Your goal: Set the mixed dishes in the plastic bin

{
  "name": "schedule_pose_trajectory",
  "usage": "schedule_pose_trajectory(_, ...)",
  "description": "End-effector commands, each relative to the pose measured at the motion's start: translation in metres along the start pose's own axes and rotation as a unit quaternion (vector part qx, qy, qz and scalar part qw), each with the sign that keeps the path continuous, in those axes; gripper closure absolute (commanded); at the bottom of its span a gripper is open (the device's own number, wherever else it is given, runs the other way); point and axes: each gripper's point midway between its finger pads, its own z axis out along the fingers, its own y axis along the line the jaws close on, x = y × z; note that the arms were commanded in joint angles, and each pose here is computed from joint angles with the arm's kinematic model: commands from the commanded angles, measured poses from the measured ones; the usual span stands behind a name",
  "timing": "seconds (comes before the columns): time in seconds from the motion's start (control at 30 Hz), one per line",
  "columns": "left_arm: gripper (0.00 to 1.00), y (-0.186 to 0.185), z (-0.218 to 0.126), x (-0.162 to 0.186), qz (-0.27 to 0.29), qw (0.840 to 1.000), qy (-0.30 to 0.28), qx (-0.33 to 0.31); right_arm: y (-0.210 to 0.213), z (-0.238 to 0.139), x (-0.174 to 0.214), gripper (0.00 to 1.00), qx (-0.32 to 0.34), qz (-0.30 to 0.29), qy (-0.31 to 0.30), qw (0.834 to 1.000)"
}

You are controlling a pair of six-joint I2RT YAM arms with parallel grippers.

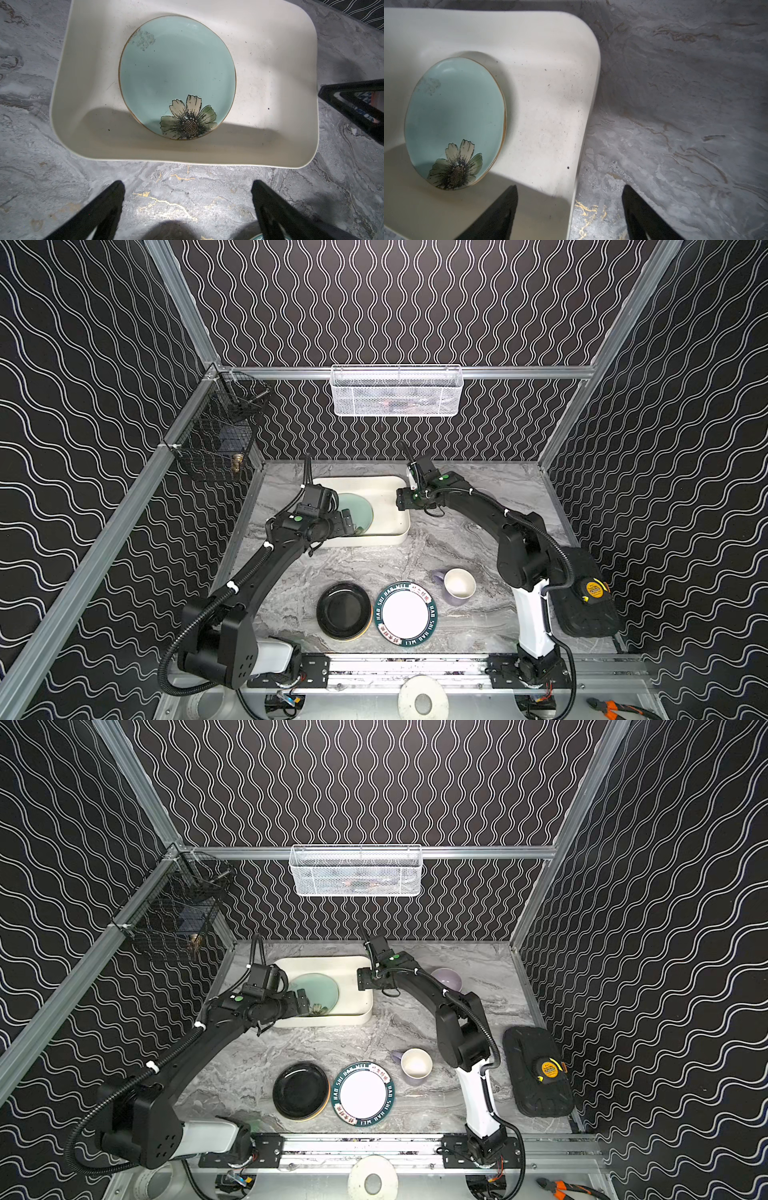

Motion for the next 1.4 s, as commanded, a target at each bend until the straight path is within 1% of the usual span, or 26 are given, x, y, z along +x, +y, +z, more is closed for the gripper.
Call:
schedule_pose_trajectory(0.0, 0.01, -0.002, 0.000, -0.002, 0.010, 1.000, -0.006, 0.006, -0.004, 0.008, 0.007, 0.21, 0.009, 0.001, 0.013, 1.000)
schedule_pose_trajectory(0.17, 0.01, -0.003, 0.003, 0.000, 0.011, 1.000, 0.001, 0.009, -0.008, 0.021, 0.018, 0.25, 0.016, 0.003, 0.032, 0.999)
schedule_pose_trajectory(0.33, 0.01, -0.006, 0.004, 0.001, 0.011, 1.000, 0.003, 0.017, -0.022, 0.028, 0.031, 0.40, 0.044, 0.001, 0.051, 0.998)
schedule_pose_trajectory(0.43, 0.01, -0.006, 0.006, 0.003, 0.011, 1.000, 0.006, 0.019, -0.032, 0.026, 0.036, 0.47, 0.057, 0.004, 0.051, 0.997)
schedule_pose_trajectory(0.53, 0.01, -0.008, 0.007, 0.004, 0.010, 1.000, 0.009, 0.024, -0.044, 0.022, 0.040, 0.51, 0.066, 0.009, 0.048, 0.997)
schedule_pose_trajectory(0.63, 0.01, -0.011, 0.009, 0.006, 0.010, 0.999, 0.013, 0.028, -0.058, 0.015, 0.043, 0.53, 0.076, 0.018, 0.047, 0.996)
schedule_pose_trajectory(0.9, 0.01, -0.023, 0.014, 0.013, 0.022, 0.999, 0.020, 0.029, -0.089, -0.004, 0.053, 0.53, 0.095, 0.036, 0.043, 0.994)
schedule_pose_trajectory(1.1, 0.01, -0.040, 0.013, 0.019, 0.041, 0.999, 0.020, 0.029, -0.097, -0.019, 0.054, 0.53, 0.097, 0.038, 0.034, 0.994)
schedule_pose_trajectory(1.23, 0.01, -0.057, 0.008, 0.026, 0.061, 0.997, 0.018, 0.035, -0.089, -0.042, 0.045, 0.48, 0.081, 0.034, 0.016, 0.996)
schedule_pose_trajectory(1.27, 0.01, -0.062, 0.006, 0.028, 0.065, 0.997, 0.018, 0.040, -0.085, -0.056, 0.039, 0.47, 0.073, 0.034, 0.000, 0.997)
schedule_pose_trajectory(1.37, 0.01, -0.075, 0.001, 0.037, 0.086, 0.995, 0.020, 0.047, -0.081, -0.084, 0.033, 0.42, 0.063, 0.034, -0.021, 0.997)
